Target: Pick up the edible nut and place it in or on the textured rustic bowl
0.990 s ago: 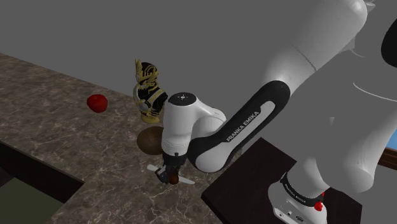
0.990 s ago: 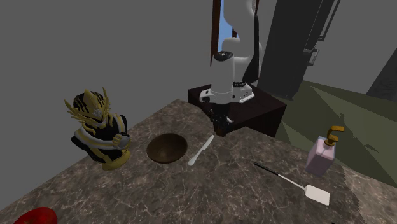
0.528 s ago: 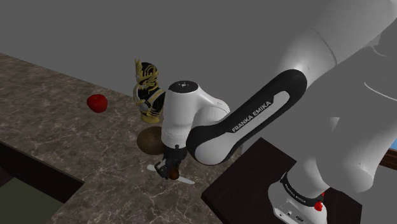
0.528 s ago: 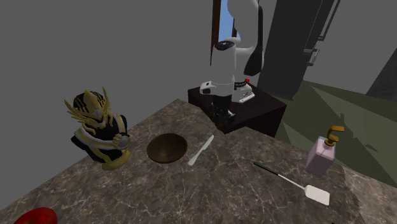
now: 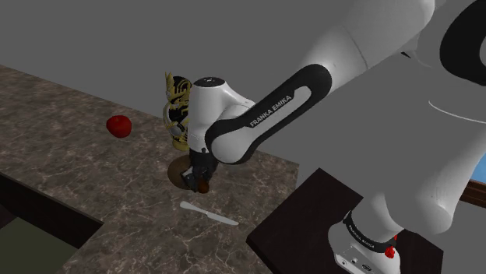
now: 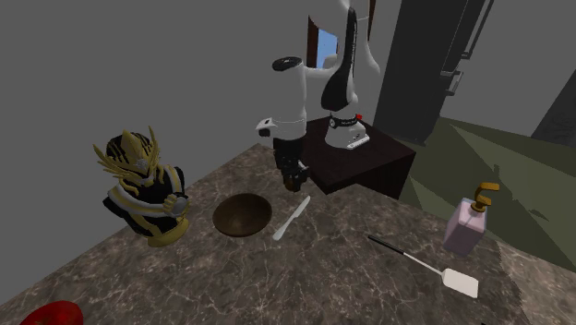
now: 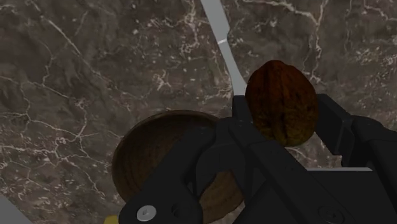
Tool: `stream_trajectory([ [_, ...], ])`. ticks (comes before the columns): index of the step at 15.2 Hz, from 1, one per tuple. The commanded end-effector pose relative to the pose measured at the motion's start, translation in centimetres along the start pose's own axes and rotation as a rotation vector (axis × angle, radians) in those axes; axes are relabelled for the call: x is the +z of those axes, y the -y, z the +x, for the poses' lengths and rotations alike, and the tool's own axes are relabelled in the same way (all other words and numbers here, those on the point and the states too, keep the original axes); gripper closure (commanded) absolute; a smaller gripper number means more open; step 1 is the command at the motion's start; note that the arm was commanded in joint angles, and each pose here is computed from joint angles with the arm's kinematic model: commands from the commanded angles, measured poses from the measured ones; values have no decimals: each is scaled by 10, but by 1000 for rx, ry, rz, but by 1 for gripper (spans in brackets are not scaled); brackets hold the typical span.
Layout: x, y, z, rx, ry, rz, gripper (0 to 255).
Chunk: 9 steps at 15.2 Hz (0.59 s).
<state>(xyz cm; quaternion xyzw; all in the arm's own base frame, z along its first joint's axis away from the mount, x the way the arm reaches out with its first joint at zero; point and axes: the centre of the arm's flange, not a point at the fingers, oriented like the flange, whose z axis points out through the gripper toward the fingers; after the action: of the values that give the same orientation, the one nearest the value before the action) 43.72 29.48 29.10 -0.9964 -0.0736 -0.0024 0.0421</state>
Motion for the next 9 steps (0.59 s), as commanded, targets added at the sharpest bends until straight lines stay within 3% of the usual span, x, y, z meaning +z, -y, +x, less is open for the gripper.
stream_trajectory([
  [1, 1, -13, 24, -1, 0, -1, 255],
  [9, -5, -60, 118, -1, 0, -1, 255],
])
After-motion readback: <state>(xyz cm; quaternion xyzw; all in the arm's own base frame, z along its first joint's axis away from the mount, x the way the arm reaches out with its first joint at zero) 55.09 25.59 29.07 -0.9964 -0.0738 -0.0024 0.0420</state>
